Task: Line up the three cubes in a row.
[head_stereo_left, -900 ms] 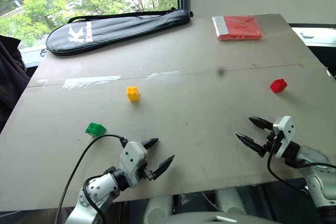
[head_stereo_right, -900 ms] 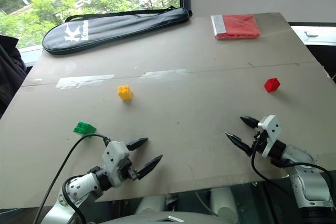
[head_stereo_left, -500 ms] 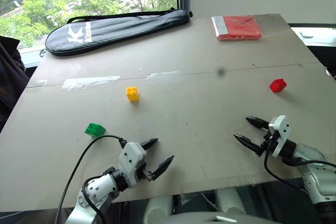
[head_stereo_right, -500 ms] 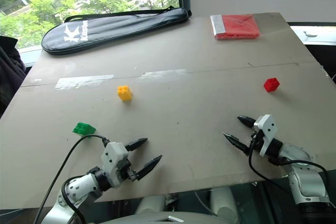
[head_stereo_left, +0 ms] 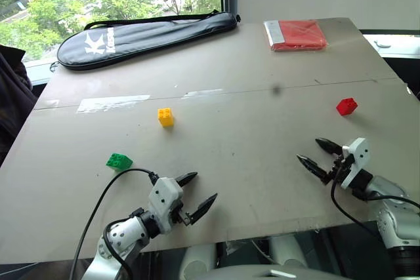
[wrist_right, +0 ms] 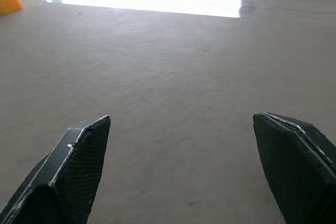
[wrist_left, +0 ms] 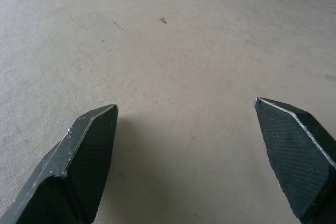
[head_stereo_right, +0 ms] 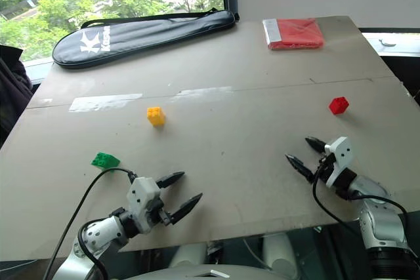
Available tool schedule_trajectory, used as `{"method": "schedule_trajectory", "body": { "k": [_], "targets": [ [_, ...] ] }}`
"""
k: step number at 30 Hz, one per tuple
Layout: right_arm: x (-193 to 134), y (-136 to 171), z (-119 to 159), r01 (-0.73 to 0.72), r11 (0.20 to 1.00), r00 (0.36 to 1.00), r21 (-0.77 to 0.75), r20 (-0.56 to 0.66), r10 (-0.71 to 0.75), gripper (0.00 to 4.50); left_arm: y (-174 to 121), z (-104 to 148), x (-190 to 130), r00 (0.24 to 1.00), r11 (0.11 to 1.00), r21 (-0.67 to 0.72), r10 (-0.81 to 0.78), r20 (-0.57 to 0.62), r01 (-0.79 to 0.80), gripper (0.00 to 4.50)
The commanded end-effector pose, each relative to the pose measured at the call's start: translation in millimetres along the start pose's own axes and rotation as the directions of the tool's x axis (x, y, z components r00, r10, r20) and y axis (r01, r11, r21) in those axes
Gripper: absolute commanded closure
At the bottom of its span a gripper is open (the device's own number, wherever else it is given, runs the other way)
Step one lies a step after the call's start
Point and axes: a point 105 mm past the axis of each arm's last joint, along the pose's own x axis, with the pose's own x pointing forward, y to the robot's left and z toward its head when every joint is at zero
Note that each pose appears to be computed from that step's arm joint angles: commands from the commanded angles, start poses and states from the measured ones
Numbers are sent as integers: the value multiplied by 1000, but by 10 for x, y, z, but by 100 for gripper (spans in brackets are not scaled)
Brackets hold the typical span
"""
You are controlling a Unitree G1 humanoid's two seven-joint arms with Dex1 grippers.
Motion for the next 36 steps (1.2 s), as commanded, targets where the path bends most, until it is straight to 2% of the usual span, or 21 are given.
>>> {"method": "schedule_trajectory", "body": {
  "k": [1,4,9,13,16,24,27,30,31,32,34,36],
  "targets": [
    [-49,-473,277,219,976,973,5,73,-219,0,-47,333,89,992,994,24,-105,74,103,24],
    [-40,-780,368,364,931,929,17,73,-364,0,-114,566,140,971,977,45,-210,112,206,24],
    [179,-1021,515,430,902,900,36,64,-432,0,-163,853,255,940,944,123,-319,123,305,24],
    [372,-1082,586,380,923,924,59,34,-382,0,-148,1066,350,926,923,204,-356,127,326,24],
    [483,-1061,529,331,942,943,59,-14,-331,0,-133,1189,394,921,914,234,-368,127,333,24],
    [516,-1085,266,340,939,936,46,-115,-333,0,-146,1260,417,919,908,234,-378,109,346,24],
    [513,-1083,263,338,941,937,35,-103,-333,82,-154,1260,414,920,909,229,-377,105,347,22],
    [514,-1065,259,325,945,942,24,-100,-321,225,-156,1246,405,923,912,223,-373,98,345,22],
    [515,-1055,259,317,948,944,15,-99,-314,288,-153,1240,403,924,913,221,-371,95,343,22],
    [522,-1031,263,299,954,950,-2,-98,-298,317,-147,1230,398,926,914,221,-367,92,340,22],
    [544,-951,281,239,970,966,-46,-95,-242,317,-134,1217,388,929,916,221,-361,88,335,22],
    [588,-770,312,121,989,989,-81,-80,-127,317,-105,1202,373,934,919,225,-349,82,323,22]
  ]
}}
